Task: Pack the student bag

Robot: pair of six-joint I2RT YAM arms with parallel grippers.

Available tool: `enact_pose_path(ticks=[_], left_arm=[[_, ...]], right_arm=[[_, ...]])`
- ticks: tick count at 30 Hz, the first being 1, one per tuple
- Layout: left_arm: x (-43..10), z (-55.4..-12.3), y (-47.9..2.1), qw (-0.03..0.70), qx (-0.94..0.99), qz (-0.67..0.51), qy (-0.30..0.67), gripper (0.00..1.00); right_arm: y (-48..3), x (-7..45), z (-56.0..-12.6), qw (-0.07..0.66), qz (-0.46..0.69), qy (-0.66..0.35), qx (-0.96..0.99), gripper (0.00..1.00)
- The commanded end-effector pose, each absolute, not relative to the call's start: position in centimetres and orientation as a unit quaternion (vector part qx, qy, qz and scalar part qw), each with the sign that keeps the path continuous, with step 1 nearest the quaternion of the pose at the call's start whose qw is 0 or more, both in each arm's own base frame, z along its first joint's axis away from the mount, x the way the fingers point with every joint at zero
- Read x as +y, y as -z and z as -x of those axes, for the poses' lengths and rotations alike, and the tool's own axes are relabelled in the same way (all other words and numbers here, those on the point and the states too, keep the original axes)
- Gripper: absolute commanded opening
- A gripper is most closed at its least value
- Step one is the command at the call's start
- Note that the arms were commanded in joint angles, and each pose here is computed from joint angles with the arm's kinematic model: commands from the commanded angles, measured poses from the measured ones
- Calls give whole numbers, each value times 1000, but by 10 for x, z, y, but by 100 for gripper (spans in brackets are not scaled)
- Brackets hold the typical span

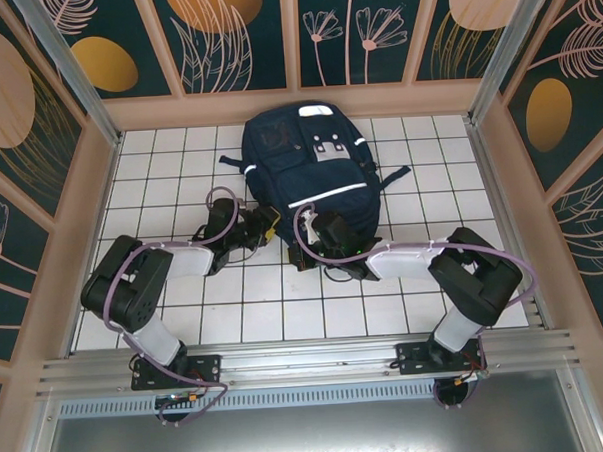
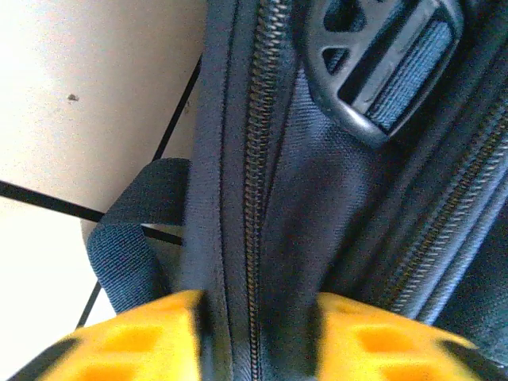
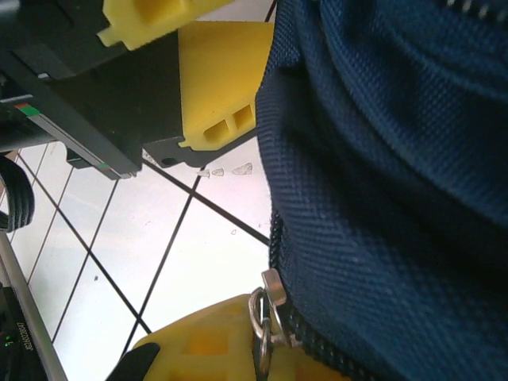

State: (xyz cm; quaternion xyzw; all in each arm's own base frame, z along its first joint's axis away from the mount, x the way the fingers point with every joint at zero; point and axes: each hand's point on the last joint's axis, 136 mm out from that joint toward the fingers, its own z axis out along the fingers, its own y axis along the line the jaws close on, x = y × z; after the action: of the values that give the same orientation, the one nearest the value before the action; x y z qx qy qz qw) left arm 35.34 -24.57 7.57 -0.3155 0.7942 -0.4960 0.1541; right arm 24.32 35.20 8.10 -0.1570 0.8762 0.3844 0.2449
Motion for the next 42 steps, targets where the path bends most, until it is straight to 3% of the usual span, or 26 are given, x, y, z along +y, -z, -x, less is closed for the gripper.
enact_pose_path(ticks=[1, 7, 17, 28, 36, 42], left_arm=[[-251, -361, -89, 175, 782, 307, 514, 25], [-234, -362, -96, 213, 797, 309, 473, 0], [-202, -362, -100, 250, 811, 319, 423, 0], [-169, -365, -99, 275, 815, 334, 387, 0], [-163, -366, -100, 287, 823, 327, 364, 0], [-154, -367, -105, 299, 826, 328, 348, 0]], right_arm=[[-102, 368, -242, 259, 172, -418, 854, 0], [-68, 343, -248, 256, 143, -342, 893, 0], [-36, 312, -234, 219, 115, -283, 927, 0], [-40, 285, -224, 213, 103, -263, 935, 0], [-42, 279, -213, 160, 115, -276, 941, 0], [-37, 248, -225, 151, 70, -250, 954, 0]])
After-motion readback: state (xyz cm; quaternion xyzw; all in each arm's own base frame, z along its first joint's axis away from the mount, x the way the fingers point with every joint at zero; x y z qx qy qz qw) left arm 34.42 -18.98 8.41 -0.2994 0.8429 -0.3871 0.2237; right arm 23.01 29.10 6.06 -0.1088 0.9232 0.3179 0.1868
